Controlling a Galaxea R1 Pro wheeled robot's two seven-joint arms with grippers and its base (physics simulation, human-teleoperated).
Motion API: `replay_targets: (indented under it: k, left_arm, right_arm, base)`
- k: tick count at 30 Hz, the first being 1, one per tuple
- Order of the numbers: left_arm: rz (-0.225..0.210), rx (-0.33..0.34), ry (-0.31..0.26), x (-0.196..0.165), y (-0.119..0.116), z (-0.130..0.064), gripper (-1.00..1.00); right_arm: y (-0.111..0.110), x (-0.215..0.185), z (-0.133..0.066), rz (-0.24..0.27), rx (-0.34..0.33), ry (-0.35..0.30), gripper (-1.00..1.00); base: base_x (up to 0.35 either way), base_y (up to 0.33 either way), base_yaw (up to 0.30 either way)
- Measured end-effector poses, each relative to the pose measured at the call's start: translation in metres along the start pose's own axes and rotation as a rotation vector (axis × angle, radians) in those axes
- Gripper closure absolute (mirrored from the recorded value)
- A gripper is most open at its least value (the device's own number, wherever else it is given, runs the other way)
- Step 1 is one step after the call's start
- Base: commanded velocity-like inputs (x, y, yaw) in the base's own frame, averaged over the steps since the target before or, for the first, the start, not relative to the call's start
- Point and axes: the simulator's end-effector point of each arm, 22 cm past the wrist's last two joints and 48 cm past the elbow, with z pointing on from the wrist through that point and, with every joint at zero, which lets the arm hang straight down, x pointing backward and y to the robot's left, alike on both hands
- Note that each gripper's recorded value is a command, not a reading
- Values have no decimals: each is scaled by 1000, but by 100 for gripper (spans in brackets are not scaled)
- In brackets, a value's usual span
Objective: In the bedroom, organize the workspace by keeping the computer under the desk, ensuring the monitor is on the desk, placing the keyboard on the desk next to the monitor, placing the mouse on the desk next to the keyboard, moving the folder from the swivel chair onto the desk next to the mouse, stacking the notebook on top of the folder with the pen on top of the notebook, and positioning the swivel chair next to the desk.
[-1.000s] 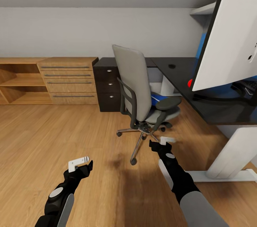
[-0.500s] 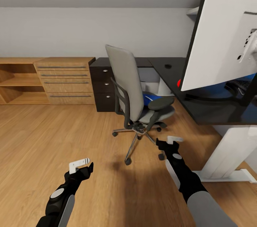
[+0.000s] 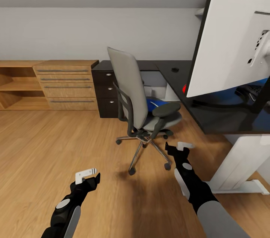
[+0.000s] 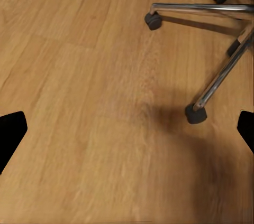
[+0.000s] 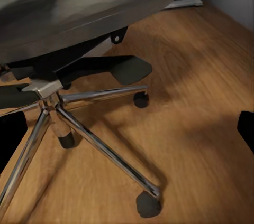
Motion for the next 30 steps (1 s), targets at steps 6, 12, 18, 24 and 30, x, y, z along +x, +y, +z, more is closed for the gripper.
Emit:
replay_targets:
  k: [6,12,18,24,30]
  left_arm:
    - [3,2,3,2,-1,0,-100]
    - [3,3,2,1,-2,0,-100]
    - [4,3,5,2,-1,0,-100]
    - [4,3,7,3,-1,0,-100]
    - [4,3,7,3,-1,0,-100]
  right_arm:
    - [0,0,0,1,0,-4,-100]
    - [0,-1,0,0,-1,-4,-100]
    - [1,0,0,1,-1,-4,-100]
    - [2,0,0,2,-2,-3,-100]
    - [3,-1,0,3,-3,-5,-100]
  base:
    - [164,-115,0]
    - [100,-19,0]
    - [125,-1,0]
    - [81,0,0]
    - [163,-17,0]
